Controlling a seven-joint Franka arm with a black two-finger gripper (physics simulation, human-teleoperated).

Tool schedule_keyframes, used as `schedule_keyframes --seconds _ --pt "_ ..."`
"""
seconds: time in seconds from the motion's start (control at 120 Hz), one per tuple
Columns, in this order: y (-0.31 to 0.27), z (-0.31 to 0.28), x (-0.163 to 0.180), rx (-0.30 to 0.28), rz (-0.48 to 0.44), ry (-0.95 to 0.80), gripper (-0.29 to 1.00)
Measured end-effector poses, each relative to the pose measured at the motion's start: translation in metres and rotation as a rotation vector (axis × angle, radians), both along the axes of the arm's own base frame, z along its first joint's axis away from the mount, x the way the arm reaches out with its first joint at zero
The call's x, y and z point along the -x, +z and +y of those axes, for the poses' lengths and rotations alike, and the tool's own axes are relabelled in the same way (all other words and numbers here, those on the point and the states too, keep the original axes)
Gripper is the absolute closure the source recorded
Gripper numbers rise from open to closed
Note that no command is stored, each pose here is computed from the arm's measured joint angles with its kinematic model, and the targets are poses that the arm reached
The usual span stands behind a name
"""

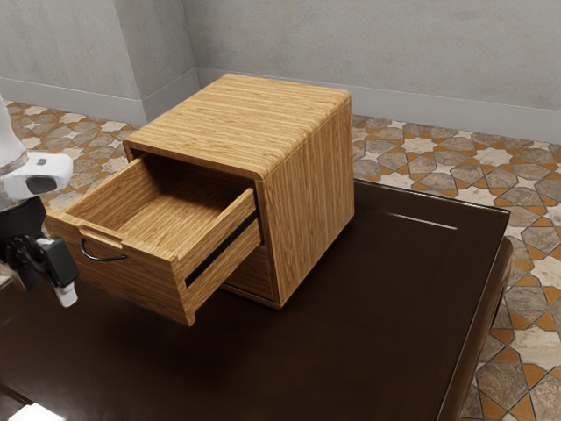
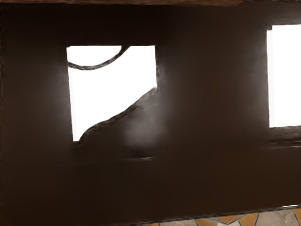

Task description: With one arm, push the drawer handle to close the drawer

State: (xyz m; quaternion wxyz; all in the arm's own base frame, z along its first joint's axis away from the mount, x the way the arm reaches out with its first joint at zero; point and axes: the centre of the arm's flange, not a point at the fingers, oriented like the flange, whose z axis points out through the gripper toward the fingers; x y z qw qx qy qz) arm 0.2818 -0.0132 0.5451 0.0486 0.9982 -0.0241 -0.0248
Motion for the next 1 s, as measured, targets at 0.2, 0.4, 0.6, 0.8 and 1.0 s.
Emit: schedule_keyframes --seconds 0.2,0.4,0.6,0.8,1.0 --pt "-0.022 0.007 -0.034 -0.04 -0.042 0.029 0.38" --pt "-0.023 0.012 -0.05 -0.065 -0.11 0.037 0.66" --pt "-0.027 0.025 -0.059 -0.076 -0.131 0.053 0.75" --pt "-0.036 0.022 -0.077 -0.088 -0.141 0.048 0.78" --pt "-0.038 0.023 -0.102 -0.097 -0.161 0.049 0.79"
